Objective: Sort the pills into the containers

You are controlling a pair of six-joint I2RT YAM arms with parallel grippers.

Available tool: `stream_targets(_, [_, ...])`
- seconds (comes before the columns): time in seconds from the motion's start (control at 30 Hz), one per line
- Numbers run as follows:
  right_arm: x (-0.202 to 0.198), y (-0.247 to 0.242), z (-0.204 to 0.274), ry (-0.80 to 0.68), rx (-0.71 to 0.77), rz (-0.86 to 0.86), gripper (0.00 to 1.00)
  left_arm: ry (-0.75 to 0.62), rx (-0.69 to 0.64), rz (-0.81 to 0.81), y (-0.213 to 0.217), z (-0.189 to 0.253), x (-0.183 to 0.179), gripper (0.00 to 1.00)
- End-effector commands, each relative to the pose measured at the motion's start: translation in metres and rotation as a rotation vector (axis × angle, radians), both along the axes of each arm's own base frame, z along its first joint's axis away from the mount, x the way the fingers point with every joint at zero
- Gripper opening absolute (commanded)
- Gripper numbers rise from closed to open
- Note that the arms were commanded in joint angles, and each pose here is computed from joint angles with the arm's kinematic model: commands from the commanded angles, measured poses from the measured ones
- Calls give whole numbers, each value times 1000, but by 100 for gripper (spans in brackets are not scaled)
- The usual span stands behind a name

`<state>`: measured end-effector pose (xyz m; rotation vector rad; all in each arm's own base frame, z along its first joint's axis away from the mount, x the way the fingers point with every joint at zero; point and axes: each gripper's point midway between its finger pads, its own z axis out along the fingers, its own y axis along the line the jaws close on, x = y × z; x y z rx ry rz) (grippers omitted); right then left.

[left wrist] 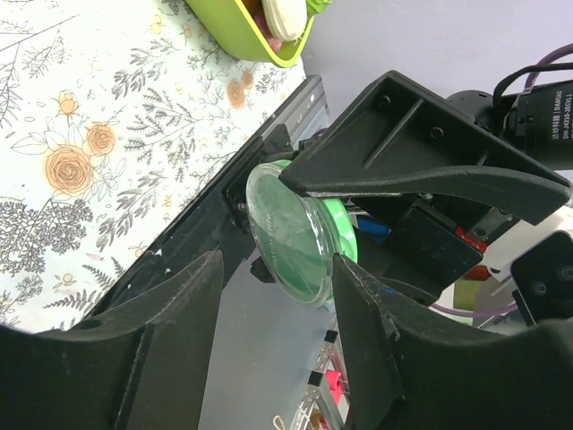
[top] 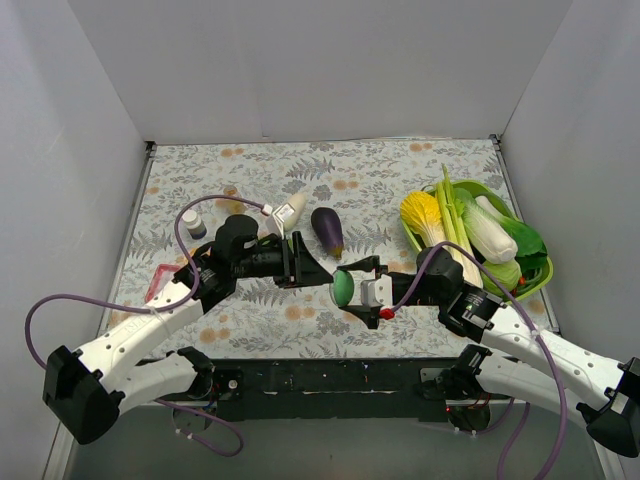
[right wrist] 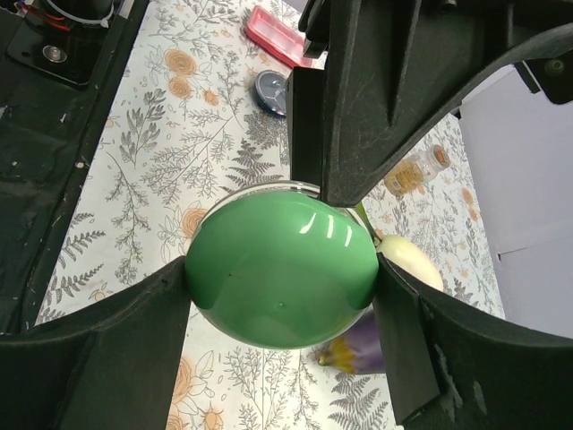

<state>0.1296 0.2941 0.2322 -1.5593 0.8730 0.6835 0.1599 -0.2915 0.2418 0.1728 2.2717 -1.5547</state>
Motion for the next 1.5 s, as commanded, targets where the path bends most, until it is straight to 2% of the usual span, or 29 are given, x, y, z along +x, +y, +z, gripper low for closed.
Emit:
stream_targets(0.0, [-7,8,62,-141,187,61,22,35,149,71,11,-28,12,50])
stream_targets(0.43, [-6,10,56,-136,171,62,21,62,257,74,7,-27,19,47])
stream_targets(0.7, [-6,10,53,-134,166,60,21,46,183,22,-4,-8,12,46])
stream_targets(1.0, [-3,9,51,-134,164,43,22,55,85,-28,-7,7,-3,33])
stream_targets(1.1, [-3,9,49,-137,163,41,22,65,74,-46,-6,9,-9,25])
stream_targets(1.17, [-3,8,48,-136,164,37,22,79,72,-60,-7,8,-12,11])
stream_targets(1.2, [-3,8,48,-137,165,37,22,84,74,-62,-6,7,-13,0])
stream_targets(1.37, [-2,8,43,-137,156,35,25,98,83,-61,-6,5,-14,0])
stream_targets(1.47, [-4,8,38,-134,149,43,36,101,92,-48,-5,4,-12,0])
